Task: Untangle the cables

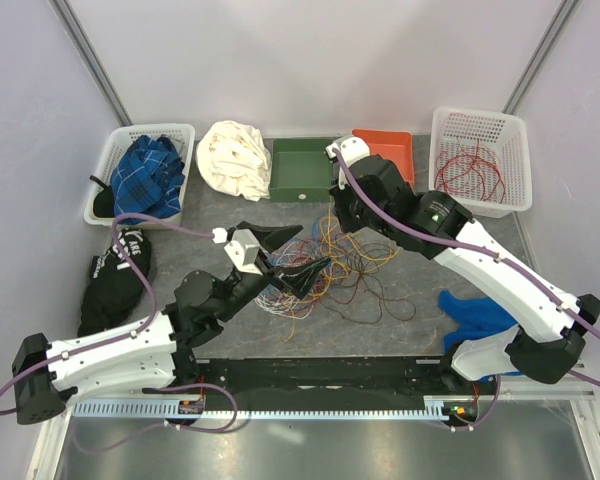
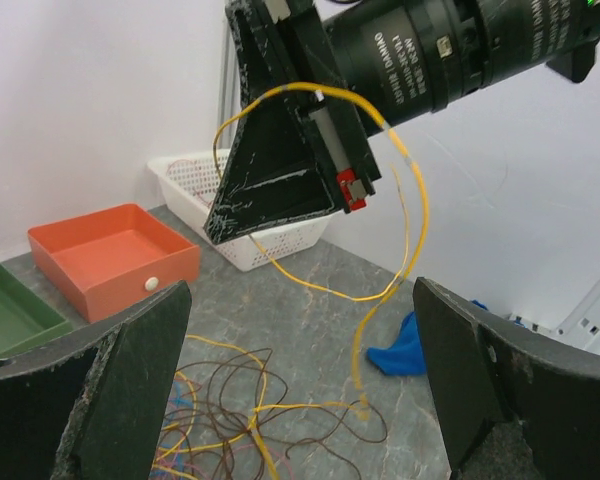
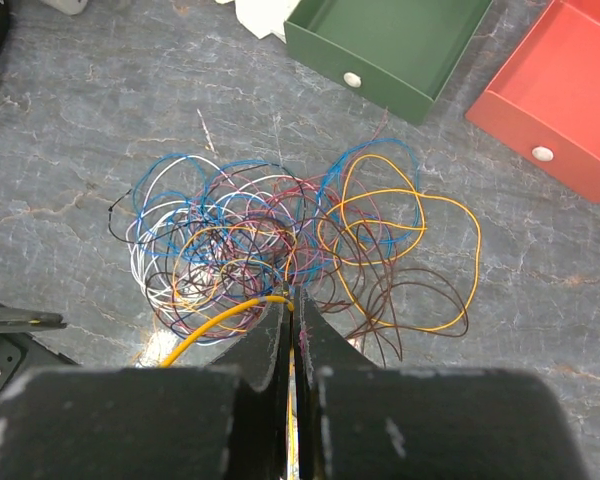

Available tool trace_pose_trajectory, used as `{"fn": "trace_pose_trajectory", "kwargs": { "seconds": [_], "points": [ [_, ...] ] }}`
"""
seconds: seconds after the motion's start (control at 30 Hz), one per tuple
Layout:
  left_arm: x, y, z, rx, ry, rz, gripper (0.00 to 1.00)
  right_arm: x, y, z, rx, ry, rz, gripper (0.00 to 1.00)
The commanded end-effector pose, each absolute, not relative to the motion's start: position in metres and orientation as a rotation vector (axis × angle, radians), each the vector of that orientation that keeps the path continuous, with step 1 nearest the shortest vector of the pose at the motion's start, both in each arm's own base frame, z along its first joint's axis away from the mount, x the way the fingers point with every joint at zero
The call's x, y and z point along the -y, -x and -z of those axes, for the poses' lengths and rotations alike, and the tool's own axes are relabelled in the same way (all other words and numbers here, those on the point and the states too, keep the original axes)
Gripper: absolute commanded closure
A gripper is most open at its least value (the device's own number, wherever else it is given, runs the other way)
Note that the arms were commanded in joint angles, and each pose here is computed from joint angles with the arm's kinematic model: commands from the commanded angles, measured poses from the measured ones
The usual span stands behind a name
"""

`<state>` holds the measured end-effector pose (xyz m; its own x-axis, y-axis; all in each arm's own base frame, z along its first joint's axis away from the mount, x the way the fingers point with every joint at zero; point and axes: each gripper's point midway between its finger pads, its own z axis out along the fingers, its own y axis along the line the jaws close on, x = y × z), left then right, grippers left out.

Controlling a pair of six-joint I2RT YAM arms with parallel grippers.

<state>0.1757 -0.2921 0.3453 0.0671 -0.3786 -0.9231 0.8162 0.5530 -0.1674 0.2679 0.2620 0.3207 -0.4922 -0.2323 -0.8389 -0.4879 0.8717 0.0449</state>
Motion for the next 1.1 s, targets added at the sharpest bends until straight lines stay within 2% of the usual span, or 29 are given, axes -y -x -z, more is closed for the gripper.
{"fn": "trace_pose_trajectory", "kwargs": {
  "seconds": [0.0,0.3,0.4,0.5,0.53,0.63,0.8,0.83,0.87,0.93,0.97,1.03,1.07],
  "points": [
    [0.283,-0.168,-0.401,-1.019,-0.410,0.986,0.00,-0.261,-0.263,-0.342,-2.045,0.489,-0.401,1.00],
    [0.312,-0.170,-0.391,-1.042,-0.513,0.984,0.00,-0.268,-0.258,-0.342,-2.037,0.505,-0.442,1.00],
    [0.324,-0.177,-0.386,-1.060,-0.541,0.955,0.06,-0.270,-0.254,-0.344,-2.031,0.509,-0.460,1.00],
    [0.329,-0.184,-0.383,-1.077,-0.547,0.923,0.41,-0.269,-0.250,-0.347,-2.023,0.510,-0.470,1.00],
    [0.327,-0.187,-0.384,-1.081,-0.535,0.910,0.63,-0.268,-0.249,-0.349,-2.018,0.505,-0.473,1.00],
    [0.316,-0.198,-0.386,-1.117,-0.476,0.859,0.98,-0.260,-0.247,-0.351,-2.006,0.489,-0.461,1.00],
    [0.285,-0.231,-0.392,-1.226,-0.318,0.761,0.98,-0.244,-0.241,-0.349,-1.968,0.440,-0.462,1.00],
    [0.282,-0.238,-0.381,-1.287,-0.326,0.732,0.98,-0.241,-0.240,-0.349,-1.959,0.428,-0.465,0.97],
    [0.274,-0.251,-0.380,-1.320,-0.280,0.721,0.98,-0.241,-0.241,-0.343,-1.951,0.419,-0.466,0.88],
    [0.270,-0.261,-0.387,-1.358,-0.250,0.742,0.98,-0.234,-0.236,-0.351,-1.910,0.396,-0.491,0.78],
    [0.268,-0.271,-0.387,-1.370,-0.240,0.736,0.98,-0.232,-0.234,-0.353,-1.887,0.389,-0.511,0.66],
    [0.268,-0.277,-0.403,-1.353,-0.223,0.748,0.98,-0.232,-0.231,-0.356,-1.868,0.384,-0.534,0.59],
    [0.269,-0.282,-0.406,-1.354,-0.221,0.745,0.98,-0.232,-0.230,-0.358,-1.852,0.385,-0.551,0.53]
  ]
}}
